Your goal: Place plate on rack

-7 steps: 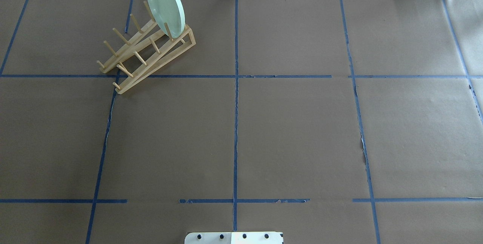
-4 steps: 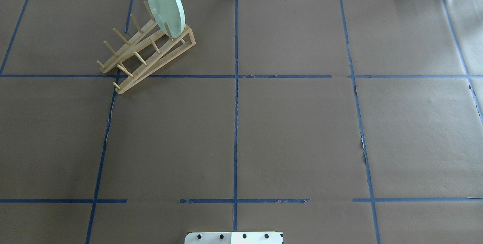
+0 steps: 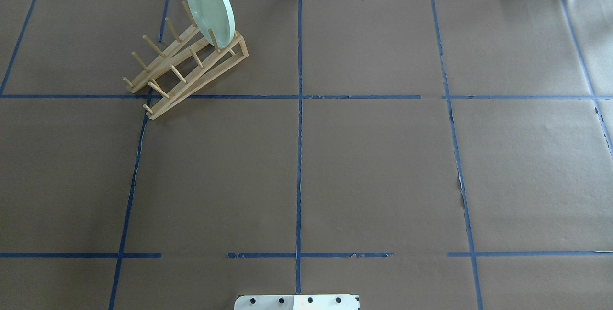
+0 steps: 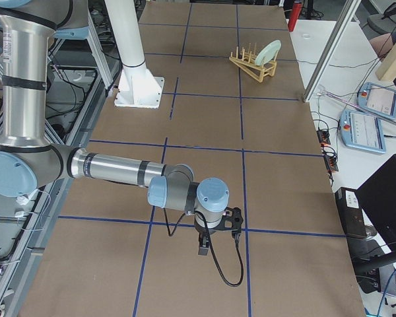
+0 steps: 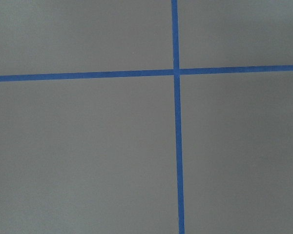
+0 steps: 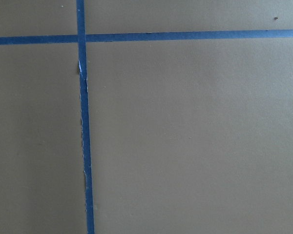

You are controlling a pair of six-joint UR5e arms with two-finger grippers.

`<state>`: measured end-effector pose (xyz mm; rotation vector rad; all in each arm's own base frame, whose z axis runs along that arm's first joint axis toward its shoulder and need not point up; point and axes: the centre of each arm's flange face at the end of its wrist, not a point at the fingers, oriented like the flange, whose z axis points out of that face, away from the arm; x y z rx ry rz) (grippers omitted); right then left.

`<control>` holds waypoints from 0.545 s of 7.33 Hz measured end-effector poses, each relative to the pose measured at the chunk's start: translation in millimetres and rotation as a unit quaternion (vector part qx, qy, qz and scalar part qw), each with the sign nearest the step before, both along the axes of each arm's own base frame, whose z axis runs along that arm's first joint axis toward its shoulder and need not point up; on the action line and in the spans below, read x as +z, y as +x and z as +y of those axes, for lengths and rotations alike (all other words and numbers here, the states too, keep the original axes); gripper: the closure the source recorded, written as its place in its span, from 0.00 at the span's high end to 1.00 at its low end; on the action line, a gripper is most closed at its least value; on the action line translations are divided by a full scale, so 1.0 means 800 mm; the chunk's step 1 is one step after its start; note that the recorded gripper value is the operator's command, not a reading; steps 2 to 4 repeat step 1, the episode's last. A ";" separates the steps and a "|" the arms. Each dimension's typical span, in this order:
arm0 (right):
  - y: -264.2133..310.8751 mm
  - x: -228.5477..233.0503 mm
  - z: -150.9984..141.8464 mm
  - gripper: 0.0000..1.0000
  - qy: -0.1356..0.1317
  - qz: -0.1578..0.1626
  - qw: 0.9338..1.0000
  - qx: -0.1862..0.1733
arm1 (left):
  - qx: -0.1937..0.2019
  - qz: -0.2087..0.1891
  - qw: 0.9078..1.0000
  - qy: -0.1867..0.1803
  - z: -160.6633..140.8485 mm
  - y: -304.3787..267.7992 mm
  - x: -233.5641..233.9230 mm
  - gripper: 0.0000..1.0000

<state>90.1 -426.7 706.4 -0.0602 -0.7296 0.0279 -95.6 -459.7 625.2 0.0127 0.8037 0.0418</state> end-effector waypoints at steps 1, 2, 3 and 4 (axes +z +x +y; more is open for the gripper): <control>0.000 0.000 0.000 1.00 0.000 0.000 1.000 0.000 | 0.000 0.000 1.000 0.000 0.000 0.000 0.001 1.00; 0.000 0.000 0.000 1.00 0.000 0.000 1.000 0.000 | 0.000 0.000 1.000 0.000 0.000 0.000 0.001 1.00; 0.000 0.000 0.000 1.00 0.000 0.000 1.000 0.000 | 0.000 0.000 1.000 0.000 0.000 0.000 0.001 1.00; 0.000 0.000 0.000 1.00 0.000 0.000 1.000 0.000 | 0.000 0.000 1.000 0.000 0.000 0.000 0.001 1.00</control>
